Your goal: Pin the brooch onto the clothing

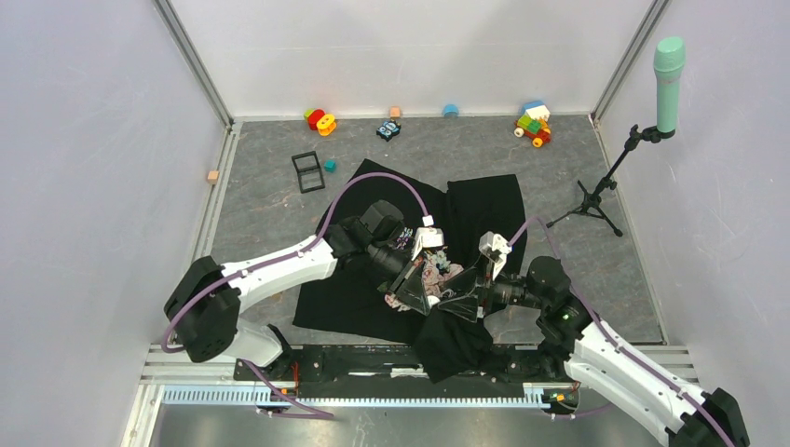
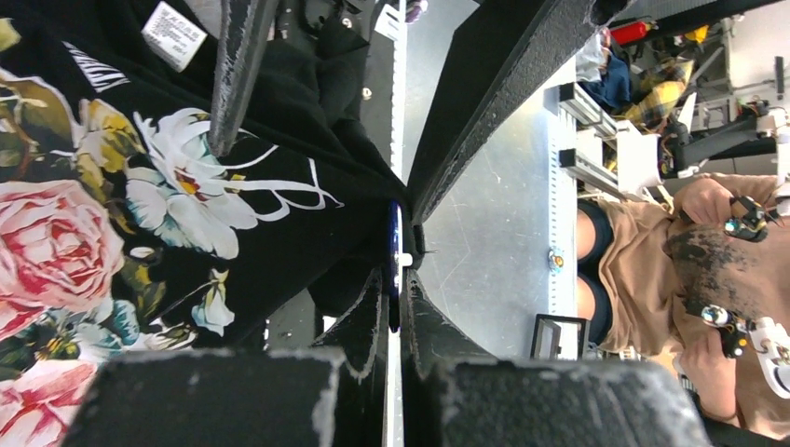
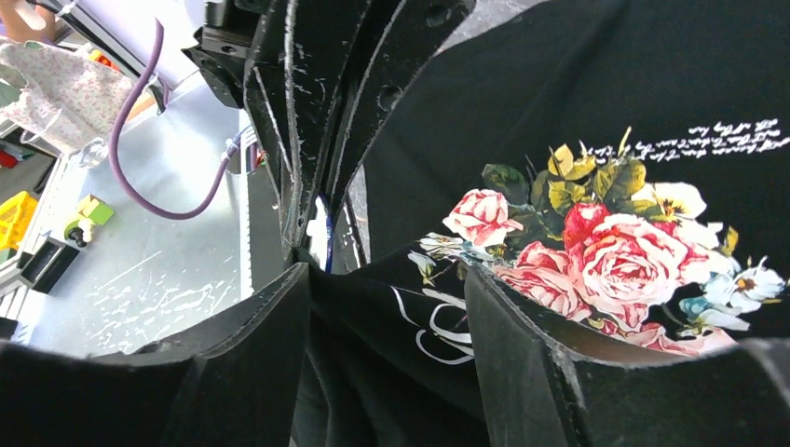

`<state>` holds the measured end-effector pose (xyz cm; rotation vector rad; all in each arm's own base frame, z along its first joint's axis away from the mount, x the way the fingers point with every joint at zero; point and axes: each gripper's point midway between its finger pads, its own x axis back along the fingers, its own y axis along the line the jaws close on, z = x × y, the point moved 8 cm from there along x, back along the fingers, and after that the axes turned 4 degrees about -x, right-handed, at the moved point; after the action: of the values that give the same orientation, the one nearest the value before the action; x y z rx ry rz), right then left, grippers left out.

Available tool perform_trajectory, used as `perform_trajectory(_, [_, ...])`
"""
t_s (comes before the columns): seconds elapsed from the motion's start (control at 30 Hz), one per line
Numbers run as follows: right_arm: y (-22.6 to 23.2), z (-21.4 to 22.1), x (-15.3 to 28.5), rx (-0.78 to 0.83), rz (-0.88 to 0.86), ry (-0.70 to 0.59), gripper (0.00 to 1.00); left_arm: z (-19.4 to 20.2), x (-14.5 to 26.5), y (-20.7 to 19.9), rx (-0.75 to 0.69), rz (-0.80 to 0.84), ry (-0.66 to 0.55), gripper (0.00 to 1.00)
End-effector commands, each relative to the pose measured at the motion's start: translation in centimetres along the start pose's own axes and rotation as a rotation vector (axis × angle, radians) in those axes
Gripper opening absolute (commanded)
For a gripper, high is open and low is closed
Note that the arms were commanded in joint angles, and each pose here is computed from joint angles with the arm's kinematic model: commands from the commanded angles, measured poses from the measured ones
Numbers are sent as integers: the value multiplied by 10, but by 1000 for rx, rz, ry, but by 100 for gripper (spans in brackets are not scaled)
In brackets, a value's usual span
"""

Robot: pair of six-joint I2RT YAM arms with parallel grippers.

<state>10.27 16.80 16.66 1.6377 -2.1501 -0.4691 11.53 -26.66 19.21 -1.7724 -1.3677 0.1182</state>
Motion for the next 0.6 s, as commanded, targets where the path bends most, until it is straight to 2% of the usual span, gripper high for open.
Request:
perform_trajectory(0.0, [7,-20,3,140,-37,-47,69,-13,8,-30,-99,142,-20,2])
perform_trajectory(0.2, [16,-22,0,139,-146,-63,80,-14,10,-34,-110,169,-28,2])
perform_trajectory(0.4, [26,-24,0,133,-254,-102,80,-14,9,-33,-102,165,-27,2])
perform_trajectory(0.57, [34,-27,6,166,-278,-84,82,-15,9,-27,-89,118,-30,2])
